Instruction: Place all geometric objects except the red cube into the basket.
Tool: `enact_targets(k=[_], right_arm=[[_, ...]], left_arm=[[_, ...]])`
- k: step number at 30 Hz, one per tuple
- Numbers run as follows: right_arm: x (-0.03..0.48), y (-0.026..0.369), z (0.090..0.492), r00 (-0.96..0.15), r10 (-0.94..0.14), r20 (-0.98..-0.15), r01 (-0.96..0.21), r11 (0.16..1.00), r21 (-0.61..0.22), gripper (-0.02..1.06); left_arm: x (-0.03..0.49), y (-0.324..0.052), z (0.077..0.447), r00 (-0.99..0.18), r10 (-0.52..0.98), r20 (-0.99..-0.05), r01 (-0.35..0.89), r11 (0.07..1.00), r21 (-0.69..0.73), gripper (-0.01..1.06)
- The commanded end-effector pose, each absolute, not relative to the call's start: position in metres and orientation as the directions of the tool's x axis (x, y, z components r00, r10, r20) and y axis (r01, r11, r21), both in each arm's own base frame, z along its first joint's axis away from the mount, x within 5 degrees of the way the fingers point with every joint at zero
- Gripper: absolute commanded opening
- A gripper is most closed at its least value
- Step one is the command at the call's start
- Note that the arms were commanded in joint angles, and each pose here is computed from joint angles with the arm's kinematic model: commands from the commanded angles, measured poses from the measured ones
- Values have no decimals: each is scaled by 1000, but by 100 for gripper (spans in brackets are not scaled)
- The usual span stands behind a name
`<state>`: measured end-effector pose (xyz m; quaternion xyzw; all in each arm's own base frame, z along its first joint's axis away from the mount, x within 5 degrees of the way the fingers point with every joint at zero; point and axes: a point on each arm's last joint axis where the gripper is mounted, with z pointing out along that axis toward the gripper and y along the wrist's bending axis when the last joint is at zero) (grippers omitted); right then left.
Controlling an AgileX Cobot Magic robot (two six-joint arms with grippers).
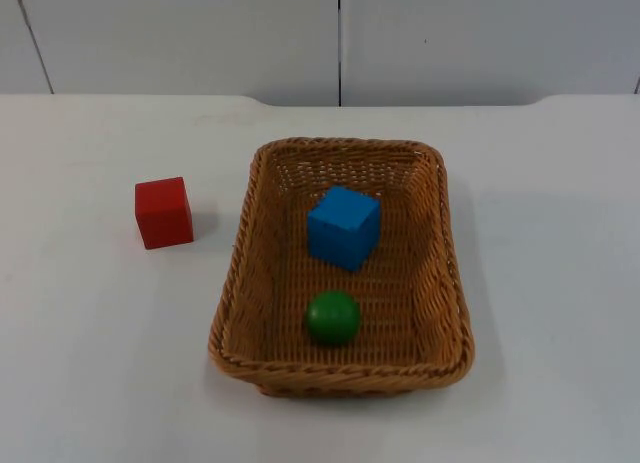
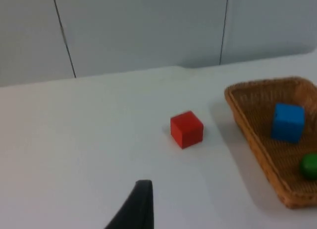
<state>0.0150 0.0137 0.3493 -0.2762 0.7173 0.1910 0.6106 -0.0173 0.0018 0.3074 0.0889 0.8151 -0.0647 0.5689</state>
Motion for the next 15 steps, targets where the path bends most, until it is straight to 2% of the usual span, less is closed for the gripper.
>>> enact_targets(k=[1,8,11,13,15], right_arm=[[6,7,342,-115,-175,-978,-631,773,-64,72],[-18,-13,327,-175,-151,-973,-616,788,-11,72],[-19,-18,318,-266,-174,-948,-580,814,13,72],[-19,-20,312,-306,-211,-928,-563,826,-2,72],[-17,-19,309,-315,-220,-923,-562,827,-5,72]], left_arm=[[-16,-1,299,-375,104,-921,243,970,11,105],[-7,-9,276,-446,133,-885,308,951,-12,105],[-7,-9,276,-446,131,-885,310,950,-16,105],[-7,-9,275,-447,133,-884,308,951,-13,105],[-7,-9,275,-447,133,-884,308,951,-13,105]])
